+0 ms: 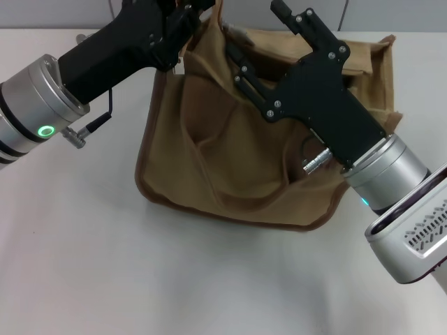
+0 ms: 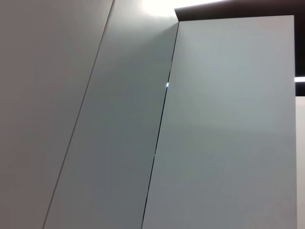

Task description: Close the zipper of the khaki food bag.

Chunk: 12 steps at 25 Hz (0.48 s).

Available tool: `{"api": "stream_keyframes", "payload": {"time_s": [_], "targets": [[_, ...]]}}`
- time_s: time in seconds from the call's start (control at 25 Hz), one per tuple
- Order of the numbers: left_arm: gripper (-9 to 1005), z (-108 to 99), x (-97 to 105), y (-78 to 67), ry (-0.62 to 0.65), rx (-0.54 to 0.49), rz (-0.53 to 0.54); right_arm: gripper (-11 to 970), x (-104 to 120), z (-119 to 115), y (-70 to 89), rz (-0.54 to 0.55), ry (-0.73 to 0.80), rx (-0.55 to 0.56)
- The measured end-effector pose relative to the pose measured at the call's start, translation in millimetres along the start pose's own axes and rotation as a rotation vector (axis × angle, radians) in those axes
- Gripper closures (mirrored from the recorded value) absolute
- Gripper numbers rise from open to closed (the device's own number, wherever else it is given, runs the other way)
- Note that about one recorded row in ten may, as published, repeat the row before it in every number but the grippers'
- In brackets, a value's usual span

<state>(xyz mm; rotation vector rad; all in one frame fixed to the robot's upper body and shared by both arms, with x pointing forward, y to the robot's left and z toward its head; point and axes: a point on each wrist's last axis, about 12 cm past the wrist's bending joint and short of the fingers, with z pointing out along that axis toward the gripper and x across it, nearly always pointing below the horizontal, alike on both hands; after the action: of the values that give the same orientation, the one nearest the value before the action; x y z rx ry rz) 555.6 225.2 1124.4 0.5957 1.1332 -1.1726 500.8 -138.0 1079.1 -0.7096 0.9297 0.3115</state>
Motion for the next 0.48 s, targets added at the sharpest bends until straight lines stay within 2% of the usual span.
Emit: {"api": "stream_keyframes", "payload": {"time_s": [0.48], "targets": [[953,-0.4,3.3,-2.2,0.005,0.003,-0.016,308,4.5,9.9,2.1,0.005,0.039,-0.031]]}}
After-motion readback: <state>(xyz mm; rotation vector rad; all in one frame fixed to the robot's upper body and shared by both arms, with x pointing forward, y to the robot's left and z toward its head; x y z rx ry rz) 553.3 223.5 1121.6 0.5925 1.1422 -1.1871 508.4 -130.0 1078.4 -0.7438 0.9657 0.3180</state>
